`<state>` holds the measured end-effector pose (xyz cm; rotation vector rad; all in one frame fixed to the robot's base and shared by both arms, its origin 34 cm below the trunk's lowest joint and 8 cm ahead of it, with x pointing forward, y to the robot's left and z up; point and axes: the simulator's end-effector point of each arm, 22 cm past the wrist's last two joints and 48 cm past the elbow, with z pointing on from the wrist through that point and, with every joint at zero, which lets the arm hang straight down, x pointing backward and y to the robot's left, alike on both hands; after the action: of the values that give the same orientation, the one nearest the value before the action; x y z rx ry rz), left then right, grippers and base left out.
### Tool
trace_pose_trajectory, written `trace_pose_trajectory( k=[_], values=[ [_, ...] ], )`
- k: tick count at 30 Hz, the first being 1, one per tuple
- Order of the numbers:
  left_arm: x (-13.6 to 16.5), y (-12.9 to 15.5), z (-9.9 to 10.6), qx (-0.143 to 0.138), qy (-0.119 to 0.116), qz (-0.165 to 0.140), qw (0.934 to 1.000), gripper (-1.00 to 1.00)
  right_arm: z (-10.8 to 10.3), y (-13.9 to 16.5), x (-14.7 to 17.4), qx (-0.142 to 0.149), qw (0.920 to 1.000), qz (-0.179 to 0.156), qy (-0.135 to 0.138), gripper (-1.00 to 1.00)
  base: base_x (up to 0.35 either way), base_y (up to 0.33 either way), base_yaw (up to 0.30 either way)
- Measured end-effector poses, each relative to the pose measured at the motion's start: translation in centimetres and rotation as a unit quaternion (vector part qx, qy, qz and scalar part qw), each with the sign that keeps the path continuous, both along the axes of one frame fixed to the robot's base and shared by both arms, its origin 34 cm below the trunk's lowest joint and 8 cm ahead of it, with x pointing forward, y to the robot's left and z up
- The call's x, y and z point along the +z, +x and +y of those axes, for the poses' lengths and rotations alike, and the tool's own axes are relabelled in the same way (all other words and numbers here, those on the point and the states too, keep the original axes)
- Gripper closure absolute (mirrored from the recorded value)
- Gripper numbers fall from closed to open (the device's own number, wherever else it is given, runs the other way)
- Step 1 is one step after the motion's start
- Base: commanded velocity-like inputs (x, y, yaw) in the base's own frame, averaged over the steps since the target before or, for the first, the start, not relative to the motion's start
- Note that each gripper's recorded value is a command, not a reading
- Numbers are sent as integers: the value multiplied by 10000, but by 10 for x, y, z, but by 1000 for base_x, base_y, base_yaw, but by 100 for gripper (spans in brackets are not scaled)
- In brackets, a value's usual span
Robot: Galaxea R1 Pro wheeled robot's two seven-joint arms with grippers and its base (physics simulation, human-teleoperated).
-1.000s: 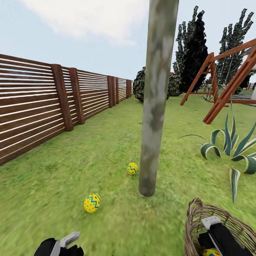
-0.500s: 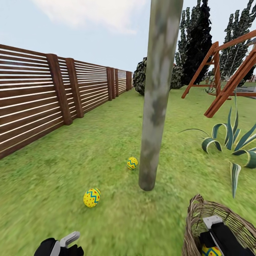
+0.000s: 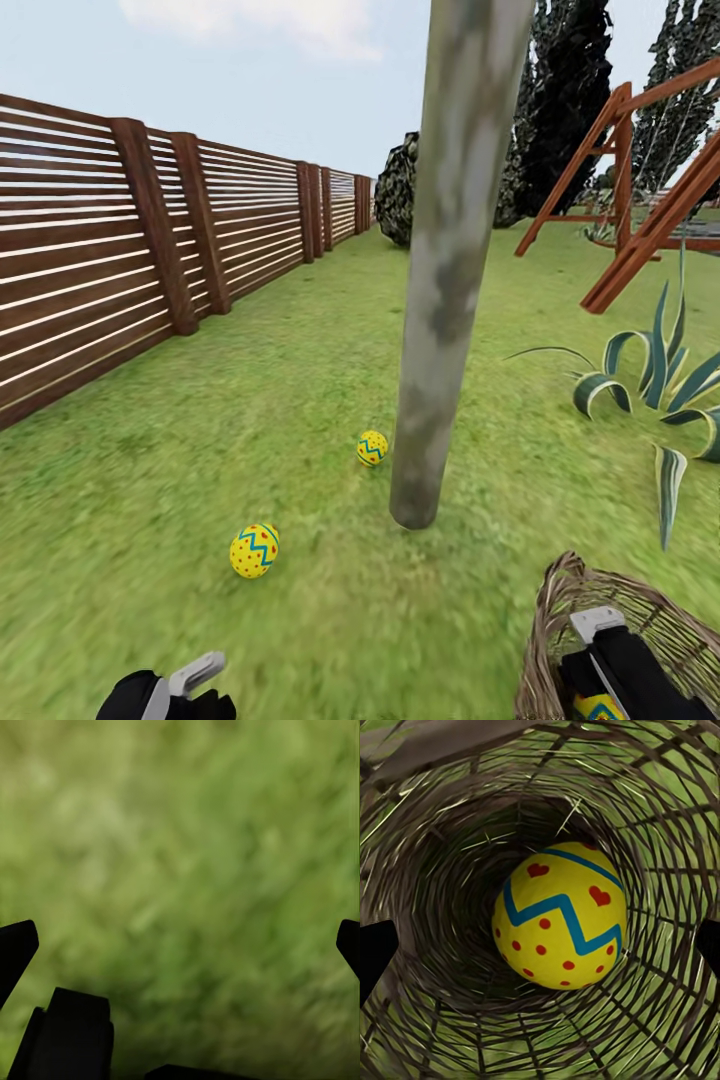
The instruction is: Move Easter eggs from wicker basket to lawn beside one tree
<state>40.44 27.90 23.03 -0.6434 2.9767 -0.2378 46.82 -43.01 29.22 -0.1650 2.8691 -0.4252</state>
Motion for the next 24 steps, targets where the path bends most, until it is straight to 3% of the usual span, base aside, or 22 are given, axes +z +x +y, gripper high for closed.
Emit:
trace_pose_trajectory(
  k=[24],
  values=[
    [-32, -27, -1, 15, -24, 469, 9989, -100, -1, -22, -39, -11, 9988, 490, 2, -100, 0, -19, 0]
  ],
)
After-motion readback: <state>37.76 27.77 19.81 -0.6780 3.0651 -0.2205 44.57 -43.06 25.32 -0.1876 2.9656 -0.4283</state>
